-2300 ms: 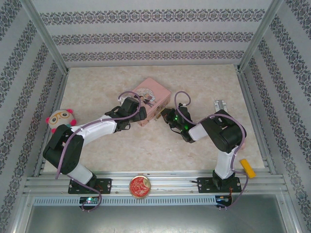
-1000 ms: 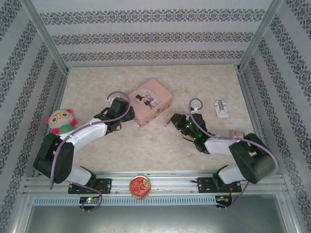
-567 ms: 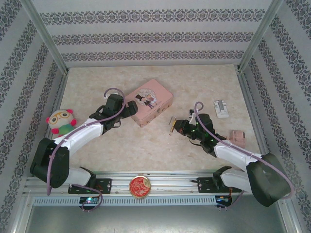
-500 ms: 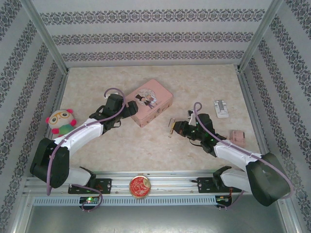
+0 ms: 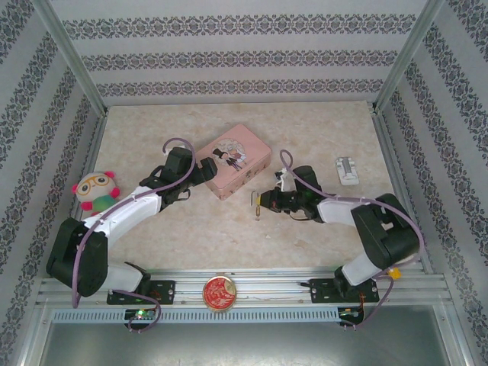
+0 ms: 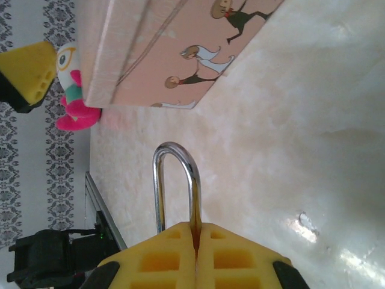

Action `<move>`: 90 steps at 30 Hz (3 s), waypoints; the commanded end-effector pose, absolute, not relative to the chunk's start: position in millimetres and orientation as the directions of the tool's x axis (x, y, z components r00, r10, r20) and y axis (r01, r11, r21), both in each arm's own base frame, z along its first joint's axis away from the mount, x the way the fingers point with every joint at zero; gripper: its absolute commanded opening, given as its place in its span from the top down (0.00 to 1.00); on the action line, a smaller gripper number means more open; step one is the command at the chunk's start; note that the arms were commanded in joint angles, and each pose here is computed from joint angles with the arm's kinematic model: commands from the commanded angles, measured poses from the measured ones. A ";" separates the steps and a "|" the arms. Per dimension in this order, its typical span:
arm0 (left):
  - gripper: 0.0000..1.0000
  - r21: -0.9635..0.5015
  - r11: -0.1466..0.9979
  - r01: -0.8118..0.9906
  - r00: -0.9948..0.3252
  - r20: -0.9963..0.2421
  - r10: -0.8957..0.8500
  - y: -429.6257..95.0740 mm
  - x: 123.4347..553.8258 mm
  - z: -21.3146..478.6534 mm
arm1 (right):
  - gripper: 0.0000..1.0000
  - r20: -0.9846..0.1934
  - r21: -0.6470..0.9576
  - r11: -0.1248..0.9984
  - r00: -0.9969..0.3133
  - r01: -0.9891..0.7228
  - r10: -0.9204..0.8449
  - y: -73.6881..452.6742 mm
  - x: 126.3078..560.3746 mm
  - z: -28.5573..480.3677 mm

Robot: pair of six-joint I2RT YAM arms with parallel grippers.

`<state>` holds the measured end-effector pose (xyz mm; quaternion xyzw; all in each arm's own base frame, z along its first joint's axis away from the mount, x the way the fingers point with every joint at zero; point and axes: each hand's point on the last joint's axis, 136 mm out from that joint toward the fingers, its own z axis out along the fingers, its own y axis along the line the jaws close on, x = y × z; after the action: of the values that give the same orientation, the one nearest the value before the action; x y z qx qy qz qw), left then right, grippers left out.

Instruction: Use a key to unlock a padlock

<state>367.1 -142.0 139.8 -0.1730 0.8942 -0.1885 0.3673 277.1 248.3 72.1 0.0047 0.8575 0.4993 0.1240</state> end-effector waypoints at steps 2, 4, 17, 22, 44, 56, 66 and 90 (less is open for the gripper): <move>0.01 -0.488 0.855 -0.176 -0.631 -0.610 -0.479 -135.9 369.7 151.7 | 1.00 -0.252 0.874 0.450 -0.963 -0.184 0.096 253.3 292.1 79.8; 0.01 -0.483 0.857 -0.181 -0.629 -0.613 -0.478 -133.9 369.2 151.7 | 1.00 -0.233 0.876 0.454 -0.967 -0.162 0.103 248.4 293.7 72.7; 0.01 -0.477 0.855 -0.202 -0.625 -0.610 -0.487 -129.4 371.5 148.8 | 0.97 -0.069 0.879 0.476 -0.981 0.025 0.179 201.4 292.7 23.6; 0.01 -0.474 0.857 -0.203 -0.624 -0.612 -0.486 -128.7 371.5 150.0 | 0.96 -0.078 0.846 0.531 -0.978 0.039 0.195 186.3 290.7 20.1; 0.01 -0.489 0.850 -0.197 -0.643 -0.590 -0.489 -133.0 371.6 145.0 | 0.65 -0.175 0.609 0.792 -0.966 0.045 0.190 146.0 293.7 36.3; 0.01 -0.514 0.837 -0.186 -0.668 -0.559 -0.491 -141.2 370.8 142.0 | 0.46 -0.438 0.452 0.889 -0.887 -0.077 0.147 134.7 334.2 124.4; 0.01 -0.553 0.814 -0.177 -0.724 -0.487 -0.488 -157.8 370.3 121.4 | 0.02 -0.580 0.385 0.900 -0.812 -0.205 0.064 160.1 409.5 175.4; 0.05 -0.580 0.800 -0.151 -0.752 -0.458 -0.474 -175.9 387.9 108.8 | 0.24 -0.531 0.371 0.875 -0.844 -0.310 -0.074 227.9 490.1 114.7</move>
<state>371.3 -172.2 93.7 -0.1765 0.9091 -0.2474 0.2847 489.0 223.0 118.5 -0.0944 0.9318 0.2270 0.2672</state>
